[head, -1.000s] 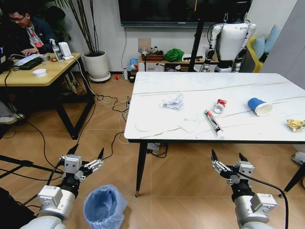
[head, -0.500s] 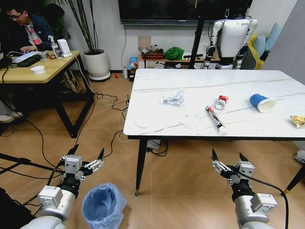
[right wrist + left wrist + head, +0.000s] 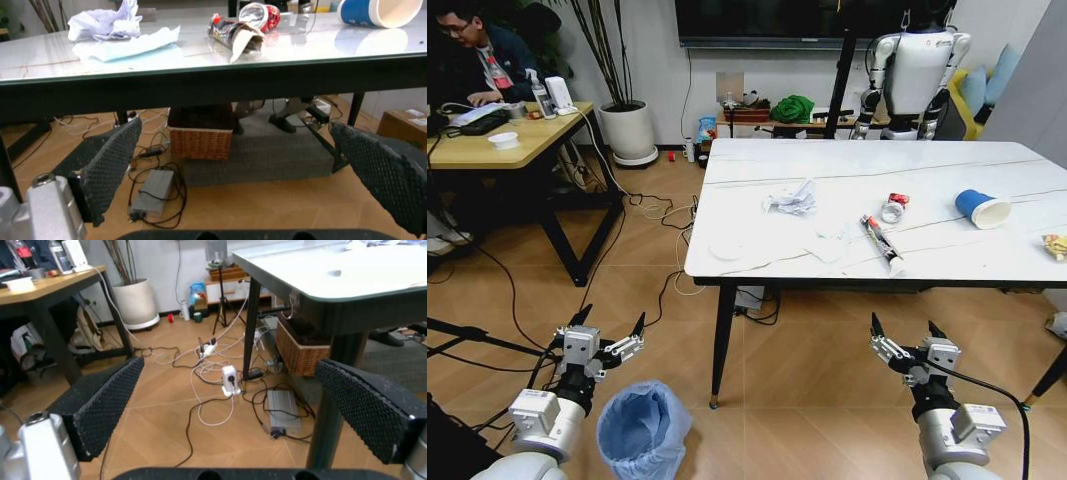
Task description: Pick up the trash bin and place the trash from the table into it.
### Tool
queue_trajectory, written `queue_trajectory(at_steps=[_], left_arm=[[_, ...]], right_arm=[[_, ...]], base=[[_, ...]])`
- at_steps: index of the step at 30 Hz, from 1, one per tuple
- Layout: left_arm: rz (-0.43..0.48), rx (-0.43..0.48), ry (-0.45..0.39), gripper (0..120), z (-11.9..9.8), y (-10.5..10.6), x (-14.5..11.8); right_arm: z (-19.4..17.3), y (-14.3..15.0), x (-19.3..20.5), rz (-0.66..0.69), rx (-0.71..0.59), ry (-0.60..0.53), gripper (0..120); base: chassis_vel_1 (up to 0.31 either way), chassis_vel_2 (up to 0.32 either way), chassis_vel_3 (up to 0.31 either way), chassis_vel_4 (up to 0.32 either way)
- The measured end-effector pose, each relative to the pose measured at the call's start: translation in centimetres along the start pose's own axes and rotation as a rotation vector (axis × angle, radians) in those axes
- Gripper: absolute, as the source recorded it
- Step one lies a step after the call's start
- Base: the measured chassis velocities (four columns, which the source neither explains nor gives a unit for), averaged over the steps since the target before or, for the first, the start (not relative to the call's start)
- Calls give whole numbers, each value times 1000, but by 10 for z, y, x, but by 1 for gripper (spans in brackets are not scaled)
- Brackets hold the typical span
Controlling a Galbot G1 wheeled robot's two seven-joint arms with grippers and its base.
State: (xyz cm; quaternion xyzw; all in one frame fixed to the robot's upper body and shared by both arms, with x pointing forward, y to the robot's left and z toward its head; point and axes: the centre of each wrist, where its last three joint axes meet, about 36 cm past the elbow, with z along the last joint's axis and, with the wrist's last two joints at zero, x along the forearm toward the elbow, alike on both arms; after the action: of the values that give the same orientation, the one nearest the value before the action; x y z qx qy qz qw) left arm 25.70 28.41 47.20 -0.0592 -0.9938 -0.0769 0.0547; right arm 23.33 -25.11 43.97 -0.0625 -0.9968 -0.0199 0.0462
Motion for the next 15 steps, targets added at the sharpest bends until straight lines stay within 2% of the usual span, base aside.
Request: queue_trajectory(at_steps=[15], left_arm=[[0, -2, -2, 100, 0, 0, -1]], right_arm=[[1, 0, 0, 0, -2, 2, 100]], base=[[0, 0, 0, 0]])
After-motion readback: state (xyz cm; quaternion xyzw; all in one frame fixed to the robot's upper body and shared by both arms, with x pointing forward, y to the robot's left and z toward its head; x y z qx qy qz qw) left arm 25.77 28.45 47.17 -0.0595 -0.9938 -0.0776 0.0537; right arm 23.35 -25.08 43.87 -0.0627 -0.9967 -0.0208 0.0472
